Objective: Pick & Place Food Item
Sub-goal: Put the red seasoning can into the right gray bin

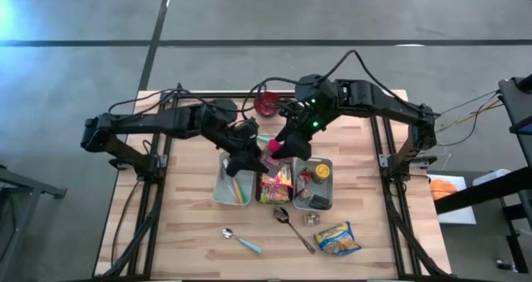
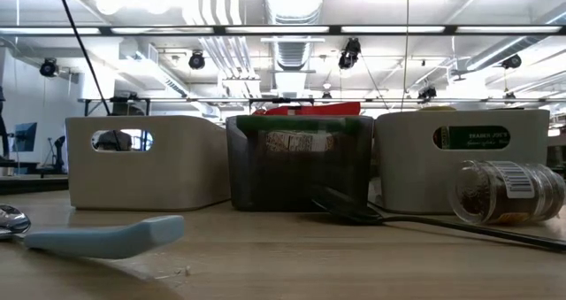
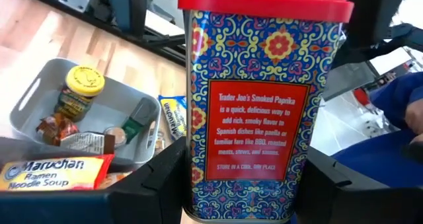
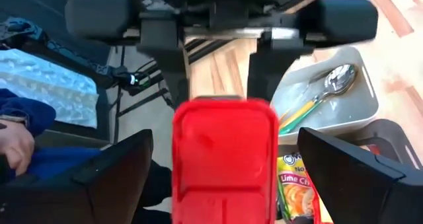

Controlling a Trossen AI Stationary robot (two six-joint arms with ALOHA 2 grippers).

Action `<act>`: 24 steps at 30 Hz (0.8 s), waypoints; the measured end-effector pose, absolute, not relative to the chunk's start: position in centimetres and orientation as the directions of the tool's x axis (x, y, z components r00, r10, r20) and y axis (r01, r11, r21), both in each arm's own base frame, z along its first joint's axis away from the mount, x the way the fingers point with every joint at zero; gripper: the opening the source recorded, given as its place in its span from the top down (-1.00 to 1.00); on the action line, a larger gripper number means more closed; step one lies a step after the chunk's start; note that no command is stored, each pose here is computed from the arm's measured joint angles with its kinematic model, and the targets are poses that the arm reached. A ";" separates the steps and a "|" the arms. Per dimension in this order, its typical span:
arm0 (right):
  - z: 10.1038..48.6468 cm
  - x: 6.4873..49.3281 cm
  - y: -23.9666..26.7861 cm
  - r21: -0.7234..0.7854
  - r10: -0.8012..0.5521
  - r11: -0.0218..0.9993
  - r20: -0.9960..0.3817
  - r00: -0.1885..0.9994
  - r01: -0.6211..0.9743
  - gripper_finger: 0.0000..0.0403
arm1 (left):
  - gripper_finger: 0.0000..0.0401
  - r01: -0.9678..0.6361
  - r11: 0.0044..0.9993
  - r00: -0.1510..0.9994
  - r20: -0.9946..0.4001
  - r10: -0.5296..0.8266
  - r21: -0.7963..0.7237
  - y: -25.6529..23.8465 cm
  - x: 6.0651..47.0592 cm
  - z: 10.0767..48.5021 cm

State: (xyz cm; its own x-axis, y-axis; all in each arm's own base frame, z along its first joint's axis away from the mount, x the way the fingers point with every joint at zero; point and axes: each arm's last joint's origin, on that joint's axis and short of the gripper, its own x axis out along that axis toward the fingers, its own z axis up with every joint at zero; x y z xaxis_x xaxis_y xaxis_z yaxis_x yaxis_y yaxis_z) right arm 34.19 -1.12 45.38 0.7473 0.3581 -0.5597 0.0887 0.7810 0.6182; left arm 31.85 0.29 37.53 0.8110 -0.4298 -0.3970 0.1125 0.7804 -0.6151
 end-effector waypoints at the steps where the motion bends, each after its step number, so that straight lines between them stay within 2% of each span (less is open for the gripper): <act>1: 45.4 34.2 -1.1 0.619 0.361 0.780 -0.561 0.745 0.088 -0.85 | 0.03 0.113 0.780 0.810 -0.398 -0.431 -0.616 0.3 32.0 37.4; 12: 44.8 34.0 -1.0 0.609 0.370 0.787 -0.595 0.714 0.100 -0.85 | 0.03 0.136 0.773 0.809 -0.382 -0.447 -0.619 0.7 32.2 37.4; 15: 44.8 34.1 -1.0 0.607 0.366 0.788 -0.596 0.715 0.103 -0.80 | 0.03 0.136 0.774 0.813 -0.376 -0.443 -0.619 0.9 32.2 37.5; 18: 44.5 34.2 -1.0 0.605 0.363 0.789 -0.603 0.711 0.110 -0.60 | 0.03 0.140 0.774 0.817 -0.369 -0.442 -0.617 0.9 32.2 37.6; 24: 44.5 34.2 -1.1 0.606 0.362 0.788 -0.599 0.715 0.108 -0.03 | 0.03 0.130 0.777 0.822 -0.372 -0.432 -0.616 1.1 32.2 37.5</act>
